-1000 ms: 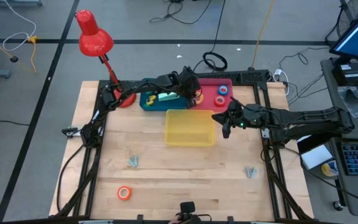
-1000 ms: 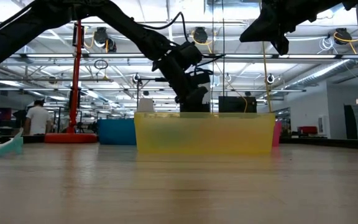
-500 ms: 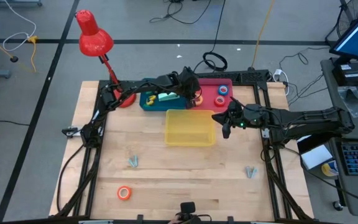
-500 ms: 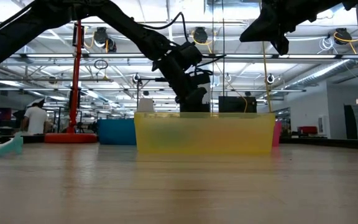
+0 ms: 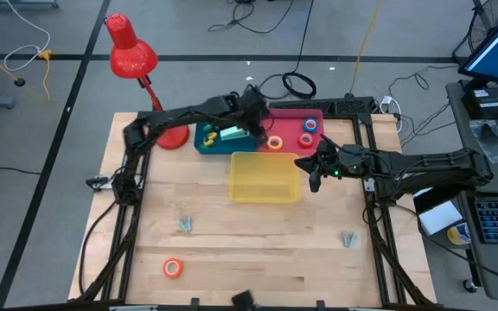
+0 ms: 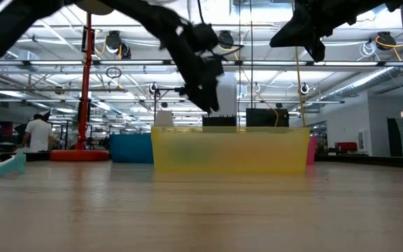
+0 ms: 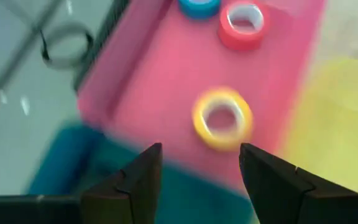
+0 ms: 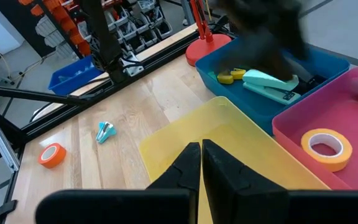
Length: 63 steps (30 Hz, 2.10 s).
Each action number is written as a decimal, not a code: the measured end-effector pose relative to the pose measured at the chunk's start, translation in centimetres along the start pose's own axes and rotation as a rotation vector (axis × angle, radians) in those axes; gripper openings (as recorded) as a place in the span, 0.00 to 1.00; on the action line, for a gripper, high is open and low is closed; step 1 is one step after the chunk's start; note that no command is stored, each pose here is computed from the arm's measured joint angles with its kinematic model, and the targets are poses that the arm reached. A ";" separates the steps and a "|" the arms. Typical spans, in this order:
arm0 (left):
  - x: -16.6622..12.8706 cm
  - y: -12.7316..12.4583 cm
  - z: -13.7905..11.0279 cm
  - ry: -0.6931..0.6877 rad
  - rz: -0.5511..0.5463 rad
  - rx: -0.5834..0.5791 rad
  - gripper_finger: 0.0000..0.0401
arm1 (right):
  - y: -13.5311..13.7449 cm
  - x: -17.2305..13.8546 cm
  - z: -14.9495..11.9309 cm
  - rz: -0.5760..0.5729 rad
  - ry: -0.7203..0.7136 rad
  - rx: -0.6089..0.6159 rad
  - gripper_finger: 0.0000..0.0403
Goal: Pick and place Stapler, Stapler remover, tape
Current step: Put the orange tape into the pink bin
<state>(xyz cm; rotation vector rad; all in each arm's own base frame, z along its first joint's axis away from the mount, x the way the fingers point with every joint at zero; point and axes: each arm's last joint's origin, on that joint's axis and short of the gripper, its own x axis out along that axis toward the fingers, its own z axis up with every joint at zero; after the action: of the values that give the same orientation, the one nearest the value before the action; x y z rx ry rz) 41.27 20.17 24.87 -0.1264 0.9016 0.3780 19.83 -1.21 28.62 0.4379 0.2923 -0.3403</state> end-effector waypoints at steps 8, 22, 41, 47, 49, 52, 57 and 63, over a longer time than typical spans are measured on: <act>-11.5 -5.3 -3.4 0.402 -0.036 -0.134 0.55 | 0.0 0.0 0.1 0.002 -0.007 -0.013 0.02; -18.8 -14.8 -16.7 0.724 0.034 -0.246 0.55 | 0.2 0.0 0.5 0.023 -0.048 -0.020 0.02; -22.4 -28.0 -28.6 0.591 -0.093 -0.039 0.55 | 0.2 0.0 0.5 0.024 -0.050 -0.052 0.02; -22.0 -30.0 -31.1 0.605 -0.085 0.052 0.55 | 0.2 0.0 0.5 0.024 -0.050 -0.053 0.02; -21.7 -30.4 -31.7 0.611 -0.069 0.072 0.55 | 0.2 0.0 0.5 0.024 -0.050 -0.053 0.02; -21.0 -30.9 -32.4 0.623 -0.039 0.095 0.55 | 0.2 0.0 0.5 0.024 -0.050 -0.054 0.02; -19.6 -31.8 -33.4 0.664 -0.006 0.104 0.55 | 0.2 0.0 0.5 0.024 -0.050 -0.057 0.02; -18.0 -32.8 -34.5 0.703 0.015 0.084 0.55 | 0.2 0.0 0.5 0.024 -0.050 -0.056 0.02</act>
<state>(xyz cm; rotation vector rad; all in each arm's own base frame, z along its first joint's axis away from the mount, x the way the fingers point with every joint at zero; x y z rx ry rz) 17.86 -24.10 16.05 -0.1793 1.6113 0.3102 20.01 -1.22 29.13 0.3765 0.2470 -0.3187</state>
